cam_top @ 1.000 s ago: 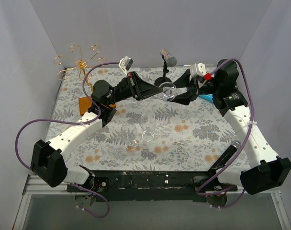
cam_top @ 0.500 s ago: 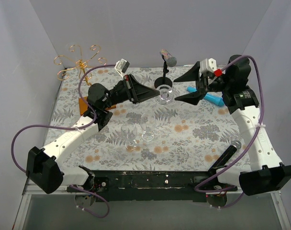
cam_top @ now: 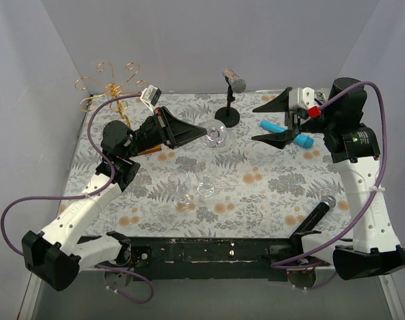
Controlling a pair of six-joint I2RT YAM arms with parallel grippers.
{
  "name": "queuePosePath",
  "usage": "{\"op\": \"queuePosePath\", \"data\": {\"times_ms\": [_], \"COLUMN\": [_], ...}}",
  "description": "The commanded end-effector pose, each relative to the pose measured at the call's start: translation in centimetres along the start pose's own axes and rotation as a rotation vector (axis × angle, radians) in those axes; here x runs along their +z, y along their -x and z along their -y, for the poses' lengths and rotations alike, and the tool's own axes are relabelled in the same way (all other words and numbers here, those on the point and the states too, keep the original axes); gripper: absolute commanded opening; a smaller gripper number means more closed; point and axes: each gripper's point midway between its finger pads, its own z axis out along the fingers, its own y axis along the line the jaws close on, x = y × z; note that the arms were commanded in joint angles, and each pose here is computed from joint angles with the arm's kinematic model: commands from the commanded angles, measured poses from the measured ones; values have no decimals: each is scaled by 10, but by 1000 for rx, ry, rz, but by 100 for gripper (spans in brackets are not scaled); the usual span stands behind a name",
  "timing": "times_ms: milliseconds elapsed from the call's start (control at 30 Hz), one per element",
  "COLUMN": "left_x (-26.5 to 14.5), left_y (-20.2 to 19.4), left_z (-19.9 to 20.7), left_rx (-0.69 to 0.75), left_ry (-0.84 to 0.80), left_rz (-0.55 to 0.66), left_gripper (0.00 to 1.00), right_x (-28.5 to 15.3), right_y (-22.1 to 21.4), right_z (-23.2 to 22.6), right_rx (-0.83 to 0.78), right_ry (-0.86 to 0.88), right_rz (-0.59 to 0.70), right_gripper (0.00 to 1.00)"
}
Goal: Place the wine glass upside down on the wine glass rack
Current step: Turn the wine glass upside down at the wine rack.
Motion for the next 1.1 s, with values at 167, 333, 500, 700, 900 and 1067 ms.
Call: {"op": "queuePosePath", "data": {"times_ms": [167, 333, 500, 700, 900, 1067], "left_x": [-20, -19, -15, -7, -6, -11], "left_y": [25, 36, 56, 83, 115, 147], "left_z": [47, 58, 67, 75, 85, 92], "left_rx": [-152, -99, 1, 95, 170, 216], "left_ry": [-11, -9, -4, 15, 27, 28], "left_rz": [87, 107, 165, 219, 265, 323], "left_gripper": [0, 0, 0, 0, 0, 0], "right_x": [-17, -25, -29, -29, -28, -27], "right_y": [-14, -21, -39, -63, -96, -130], "right_z": [10, 13, 13, 4, -4, -8], "right_rx": [26, 50, 86, 131, 177, 213], "right_ry": [-115, -154, -175, -178, -184, -201], "right_rz": [-73, -85, -98, -119, -137, -156], "right_gripper": [78, 78, 78, 78, 78, 78]}}
